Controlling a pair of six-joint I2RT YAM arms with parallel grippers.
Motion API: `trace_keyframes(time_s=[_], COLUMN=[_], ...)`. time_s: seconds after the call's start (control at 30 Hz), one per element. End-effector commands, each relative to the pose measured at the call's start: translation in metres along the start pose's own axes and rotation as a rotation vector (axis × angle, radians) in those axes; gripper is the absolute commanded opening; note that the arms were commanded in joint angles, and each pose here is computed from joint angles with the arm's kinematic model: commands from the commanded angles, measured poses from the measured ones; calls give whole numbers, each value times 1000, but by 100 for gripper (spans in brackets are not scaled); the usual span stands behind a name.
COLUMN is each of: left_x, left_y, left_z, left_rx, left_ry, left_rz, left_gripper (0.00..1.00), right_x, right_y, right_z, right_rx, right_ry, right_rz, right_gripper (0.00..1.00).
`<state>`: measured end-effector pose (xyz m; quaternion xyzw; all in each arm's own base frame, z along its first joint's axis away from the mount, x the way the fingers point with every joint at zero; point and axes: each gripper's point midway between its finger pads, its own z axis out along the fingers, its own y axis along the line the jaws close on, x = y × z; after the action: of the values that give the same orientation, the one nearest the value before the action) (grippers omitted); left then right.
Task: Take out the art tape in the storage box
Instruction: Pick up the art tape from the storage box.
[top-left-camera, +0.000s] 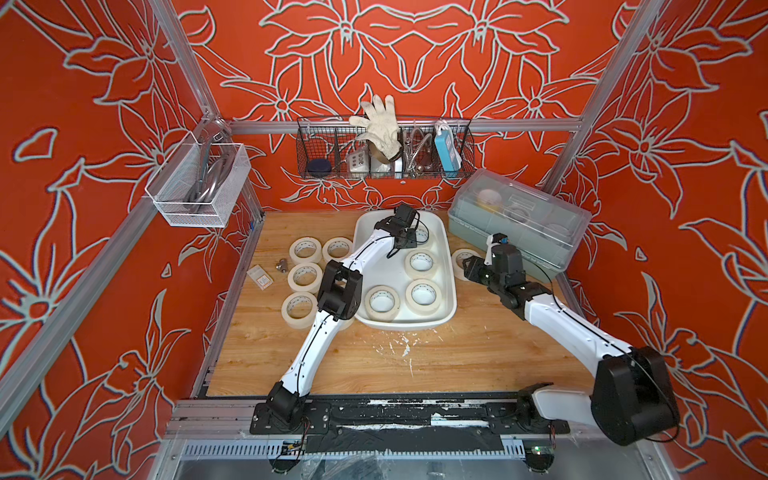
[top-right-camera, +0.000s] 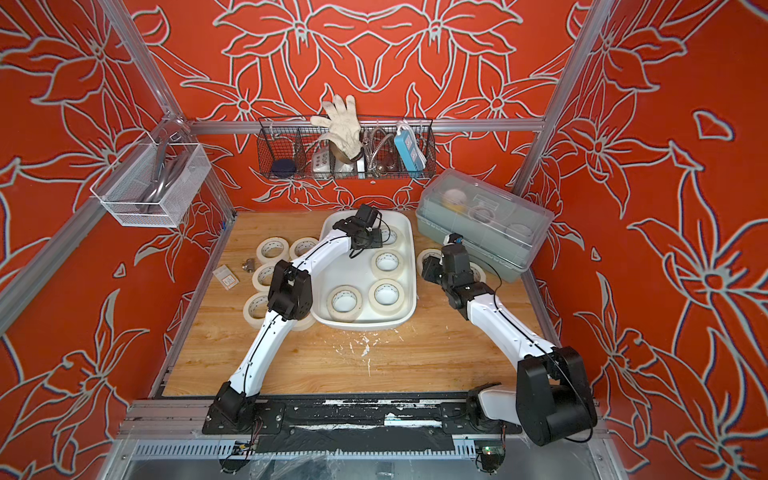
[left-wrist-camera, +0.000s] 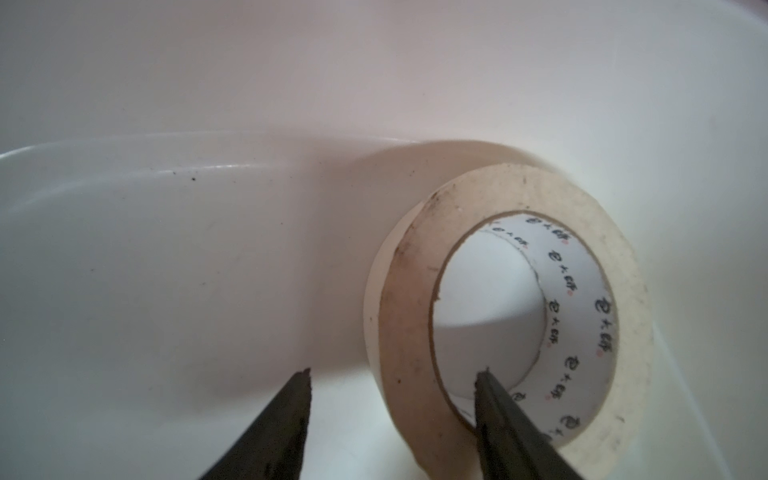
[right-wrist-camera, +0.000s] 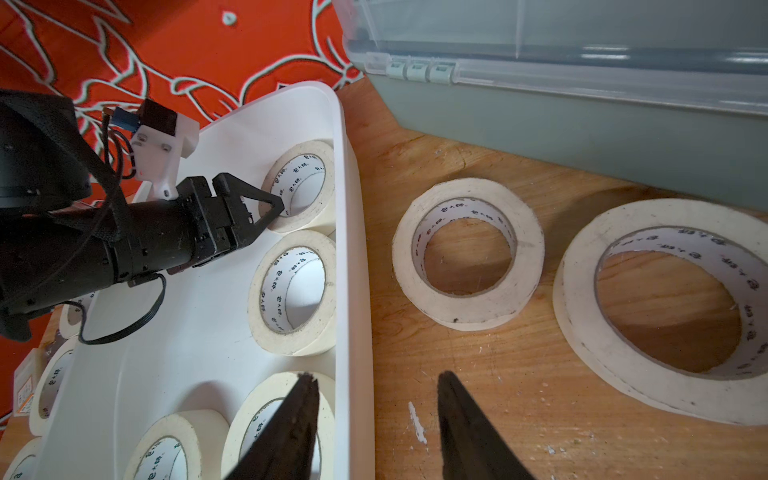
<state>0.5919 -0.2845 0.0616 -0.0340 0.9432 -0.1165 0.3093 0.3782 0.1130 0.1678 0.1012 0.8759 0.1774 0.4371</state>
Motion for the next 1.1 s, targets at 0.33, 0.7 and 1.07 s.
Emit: trace_keyframes(time_s=[0.33, 0.7, 1.07], left_x=[0, -22, 10], left_y=[3, 6, 53], left_z=[17, -45, -132], left_rx=[78, 88, -14], left_ry=[38, -43, -124], left_rz=[-87, -17, 32], left_gripper=[39, 13, 11], right_x=[4, 1, -4], right_y=[-5, -2, 16], right_z=[4, 0, -9], right_rx=[27, 14, -27], right_ry=[0, -6, 2], right_rz=[-25, -29, -50], right_gripper=[50, 50, 49])
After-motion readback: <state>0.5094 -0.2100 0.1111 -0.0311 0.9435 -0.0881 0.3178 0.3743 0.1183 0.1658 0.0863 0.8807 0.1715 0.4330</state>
